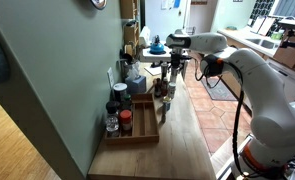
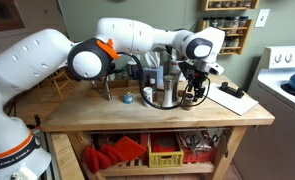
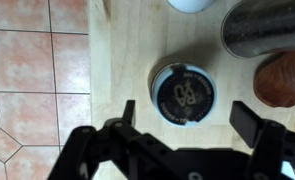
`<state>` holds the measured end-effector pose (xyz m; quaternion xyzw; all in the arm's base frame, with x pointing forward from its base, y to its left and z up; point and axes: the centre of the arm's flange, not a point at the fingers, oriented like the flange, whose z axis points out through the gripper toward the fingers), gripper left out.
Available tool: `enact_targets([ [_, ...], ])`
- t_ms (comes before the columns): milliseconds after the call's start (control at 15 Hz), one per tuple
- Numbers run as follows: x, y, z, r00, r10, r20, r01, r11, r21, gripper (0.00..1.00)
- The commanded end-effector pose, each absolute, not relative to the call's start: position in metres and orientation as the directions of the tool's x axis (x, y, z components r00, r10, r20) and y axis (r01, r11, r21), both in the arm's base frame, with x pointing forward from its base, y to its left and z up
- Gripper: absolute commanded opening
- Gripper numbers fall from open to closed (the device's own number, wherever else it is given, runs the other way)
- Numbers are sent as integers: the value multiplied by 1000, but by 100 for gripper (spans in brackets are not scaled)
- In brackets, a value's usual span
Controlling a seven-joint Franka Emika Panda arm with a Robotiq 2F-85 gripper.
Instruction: Remove the spice bottle in the second compartment of the tray on the left of the counter top to the right side of the salt shaker
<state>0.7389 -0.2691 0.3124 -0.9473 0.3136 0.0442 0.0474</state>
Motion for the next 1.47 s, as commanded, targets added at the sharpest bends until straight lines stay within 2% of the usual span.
enact_targets([
  [0,753,-281,342,822,-564,-72,-569,-819,-73,100],
  [267,736,-276,396,896,-443,-33,-444,-895,-48,100],
  [733,663,-210,501,995,-93,-36,-93,-995,23,100],
  [1067,647,-138,549,985,168,-35,171,-982,80,100],
  [1400,635,-72,563,903,426,-63,430,-897,101,100],
])
